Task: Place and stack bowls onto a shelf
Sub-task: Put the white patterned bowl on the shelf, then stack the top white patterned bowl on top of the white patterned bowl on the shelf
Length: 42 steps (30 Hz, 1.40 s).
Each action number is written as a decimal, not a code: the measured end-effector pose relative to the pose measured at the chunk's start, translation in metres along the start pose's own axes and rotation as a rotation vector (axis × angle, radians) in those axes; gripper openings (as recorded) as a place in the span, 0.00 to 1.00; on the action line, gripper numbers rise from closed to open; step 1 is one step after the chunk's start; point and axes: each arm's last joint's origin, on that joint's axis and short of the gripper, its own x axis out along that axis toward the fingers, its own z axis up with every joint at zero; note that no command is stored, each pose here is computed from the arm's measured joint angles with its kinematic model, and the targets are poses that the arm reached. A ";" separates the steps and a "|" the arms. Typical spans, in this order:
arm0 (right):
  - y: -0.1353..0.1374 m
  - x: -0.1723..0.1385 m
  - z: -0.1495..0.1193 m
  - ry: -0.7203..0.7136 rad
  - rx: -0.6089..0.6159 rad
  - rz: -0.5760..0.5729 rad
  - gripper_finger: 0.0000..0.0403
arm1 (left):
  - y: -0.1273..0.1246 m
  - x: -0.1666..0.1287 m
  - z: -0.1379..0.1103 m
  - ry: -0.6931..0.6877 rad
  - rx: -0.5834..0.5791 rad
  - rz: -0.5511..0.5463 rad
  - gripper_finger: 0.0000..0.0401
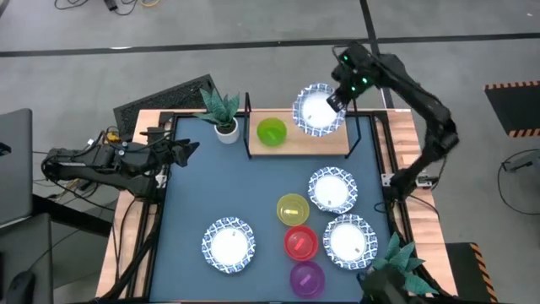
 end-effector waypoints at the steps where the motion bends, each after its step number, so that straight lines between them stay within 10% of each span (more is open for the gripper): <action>1: -0.006 0.004 0.005 0.040 -0.031 0.001 0.05 | 0.000 0.000 0.000 -0.001 -0.002 0.001 0.68; 18: -0.045 0.119 0.039 0.392 -0.329 0.115 0.05 | 0.009 0.003 -0.010 0.038 -0.092 0.065 0.68; 26: -0.047 0.124 0.040 0.389 -0.357 0.085 0.07 | 0.010 0.003 -0.010 0.019 -0.094 0.084 0.68; 42: -0.042 0.120 0.042 0.399 -0.334 0.023 0.41 | 0.010 0.003 -0.010 0.023 -0.057 0.083 0.68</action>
